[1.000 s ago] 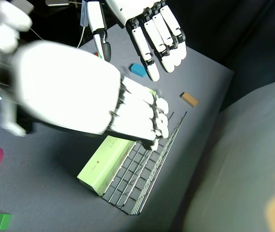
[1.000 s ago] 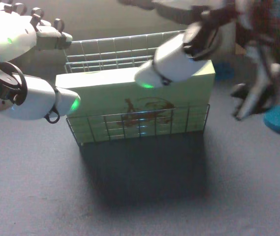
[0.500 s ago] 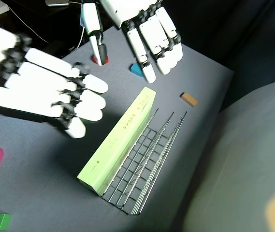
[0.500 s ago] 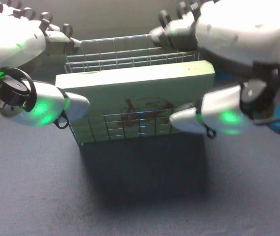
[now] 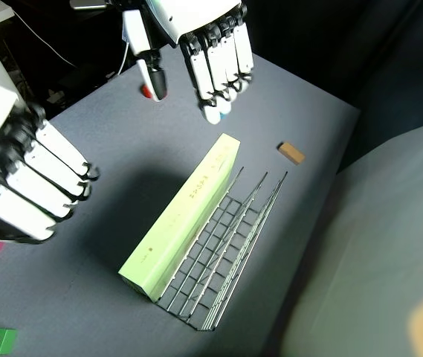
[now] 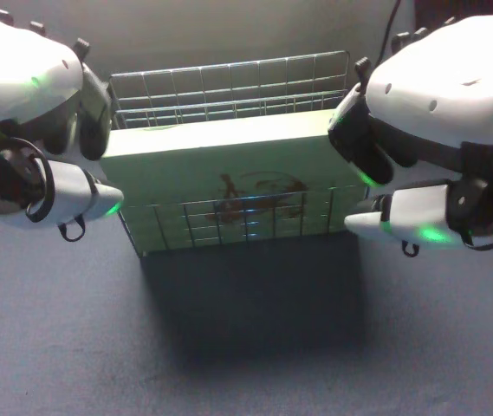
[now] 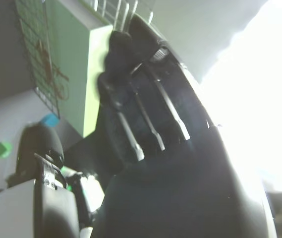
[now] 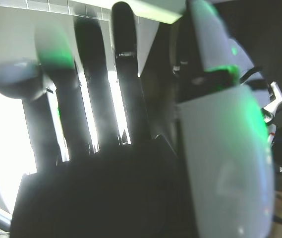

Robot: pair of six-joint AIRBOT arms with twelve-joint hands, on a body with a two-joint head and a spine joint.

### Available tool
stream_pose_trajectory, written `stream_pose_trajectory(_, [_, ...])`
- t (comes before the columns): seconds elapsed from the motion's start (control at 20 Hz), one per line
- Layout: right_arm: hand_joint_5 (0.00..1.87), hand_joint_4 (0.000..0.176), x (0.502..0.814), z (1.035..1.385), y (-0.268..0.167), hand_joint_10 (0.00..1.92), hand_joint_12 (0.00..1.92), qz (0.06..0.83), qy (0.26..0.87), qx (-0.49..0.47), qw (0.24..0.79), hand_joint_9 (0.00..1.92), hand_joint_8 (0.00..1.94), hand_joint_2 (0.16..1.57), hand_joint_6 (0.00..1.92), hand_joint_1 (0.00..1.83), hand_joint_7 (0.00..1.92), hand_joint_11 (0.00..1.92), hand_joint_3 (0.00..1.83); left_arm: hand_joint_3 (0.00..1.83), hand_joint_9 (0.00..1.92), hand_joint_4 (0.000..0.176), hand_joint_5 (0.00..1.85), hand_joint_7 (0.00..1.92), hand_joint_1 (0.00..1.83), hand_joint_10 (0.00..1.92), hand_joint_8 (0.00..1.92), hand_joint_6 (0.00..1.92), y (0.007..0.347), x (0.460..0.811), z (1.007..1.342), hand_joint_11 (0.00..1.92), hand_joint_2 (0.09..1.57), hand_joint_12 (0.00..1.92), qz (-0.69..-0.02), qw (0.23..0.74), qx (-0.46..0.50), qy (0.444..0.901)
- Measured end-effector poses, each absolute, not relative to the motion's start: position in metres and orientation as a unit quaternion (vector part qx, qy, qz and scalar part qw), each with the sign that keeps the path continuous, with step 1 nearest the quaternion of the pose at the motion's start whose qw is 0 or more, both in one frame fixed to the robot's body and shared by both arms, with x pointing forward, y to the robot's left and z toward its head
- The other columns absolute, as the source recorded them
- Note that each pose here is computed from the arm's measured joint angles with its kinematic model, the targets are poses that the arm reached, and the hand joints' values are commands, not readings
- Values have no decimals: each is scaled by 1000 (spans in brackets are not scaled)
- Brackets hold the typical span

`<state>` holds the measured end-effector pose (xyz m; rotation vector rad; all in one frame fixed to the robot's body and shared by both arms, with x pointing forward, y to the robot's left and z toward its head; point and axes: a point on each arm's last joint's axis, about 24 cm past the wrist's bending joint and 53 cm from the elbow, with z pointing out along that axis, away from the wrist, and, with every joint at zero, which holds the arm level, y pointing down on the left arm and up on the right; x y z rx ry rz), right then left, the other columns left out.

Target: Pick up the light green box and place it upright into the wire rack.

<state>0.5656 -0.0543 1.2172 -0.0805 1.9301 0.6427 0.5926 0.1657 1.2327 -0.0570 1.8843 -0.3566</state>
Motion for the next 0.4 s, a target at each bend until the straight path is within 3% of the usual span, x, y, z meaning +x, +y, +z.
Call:
stream_pose_trajectory(0.3, [1207, 0, 568, 1218, -58, 1921, 1921, 264, 803, -35, 534, 1650, 1941, 1345, 1921, 721, 1376, 1872, 0, 10, 1157, 0, 1031, 1128, 382, 1921, 1921, 1921, 165, 592, 1232, 1212, 1339, 1921, -153, 574, -24, 804])
stream_pose_trajectory(0.35, [1254, 98, 567, 1217, -58, 1921, 1921, 264, 804, -34, 532, 1667, 1941, 1374, 1921, 704, 1404, 1883, 0, 11, 1181, 0, 1051, 1145, 376, 1921, 1921, 1921, 165, 592, 1232, 1247, 1358, 1921, -153, 573, -24, 804])
stream_pose_trajectory(0.4, [1280, 160, 567, 1217, -58, 1921, 1921, 265, 804, -34, 532, 1673, 1941, 1388, 1921, 698, 1421, 1893, 1, 9, 1190, 0, 1056, 1150, 372, 1921, 1921, 1921, 165, 592, 1233, 1265, 1370, 1921, -153, 574, -24, 804])
